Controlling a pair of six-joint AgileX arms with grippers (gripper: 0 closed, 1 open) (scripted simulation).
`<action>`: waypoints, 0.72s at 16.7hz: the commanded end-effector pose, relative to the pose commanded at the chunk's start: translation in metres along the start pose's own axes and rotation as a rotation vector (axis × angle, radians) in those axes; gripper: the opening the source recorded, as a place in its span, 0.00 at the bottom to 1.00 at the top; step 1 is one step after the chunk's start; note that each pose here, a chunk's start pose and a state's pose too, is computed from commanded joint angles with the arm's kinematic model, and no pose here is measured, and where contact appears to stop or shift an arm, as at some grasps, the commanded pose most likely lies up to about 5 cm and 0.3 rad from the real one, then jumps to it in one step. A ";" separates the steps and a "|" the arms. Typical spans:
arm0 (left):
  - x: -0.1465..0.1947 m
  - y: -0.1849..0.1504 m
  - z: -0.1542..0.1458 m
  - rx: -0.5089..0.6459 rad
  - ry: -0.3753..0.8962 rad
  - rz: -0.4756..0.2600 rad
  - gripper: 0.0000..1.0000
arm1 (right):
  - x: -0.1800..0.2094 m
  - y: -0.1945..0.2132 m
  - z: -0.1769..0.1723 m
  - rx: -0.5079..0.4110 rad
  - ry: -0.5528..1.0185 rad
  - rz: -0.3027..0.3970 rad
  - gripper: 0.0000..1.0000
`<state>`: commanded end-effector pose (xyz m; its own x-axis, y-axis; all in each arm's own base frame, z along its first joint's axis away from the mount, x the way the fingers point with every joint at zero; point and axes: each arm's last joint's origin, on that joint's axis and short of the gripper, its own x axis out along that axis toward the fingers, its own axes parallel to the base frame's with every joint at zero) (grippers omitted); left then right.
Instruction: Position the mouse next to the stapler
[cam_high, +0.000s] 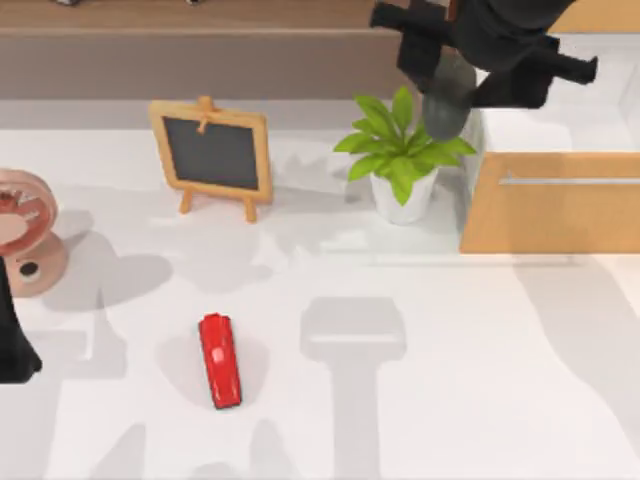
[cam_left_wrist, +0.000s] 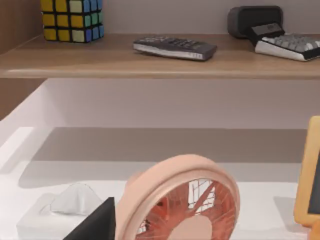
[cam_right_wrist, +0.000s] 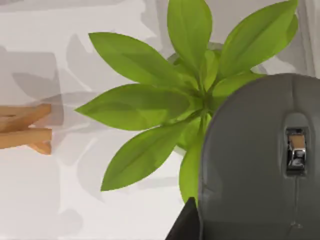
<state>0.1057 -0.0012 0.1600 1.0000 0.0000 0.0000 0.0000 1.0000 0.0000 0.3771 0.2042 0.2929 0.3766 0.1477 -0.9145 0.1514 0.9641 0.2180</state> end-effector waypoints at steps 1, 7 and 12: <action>0.000 0.000 0.000 0.000 0.000 0.000 1.00 | 0.003 0.011 -0.012 -0.006 0.016 0.008 0.00; 0.000 0.000 0.000 0.000 0.000 0.000 1.00 | 0.051 0.058 -0.095 -0.079 0.164 -0.044 0.00; 0.000 0.000 0.000 0.000 0.000 0.000 1.00 | 0.092 0.069 -0.155 -0.156 0.252 -0.142 0.00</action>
<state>0.1057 -0.0012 0.1600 1.0000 0.0000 0.0000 0.0000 1.0000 0.0000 0.2804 0.3188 0.1715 0.1211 0.0405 -0.9918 0.0371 0.9983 0.0453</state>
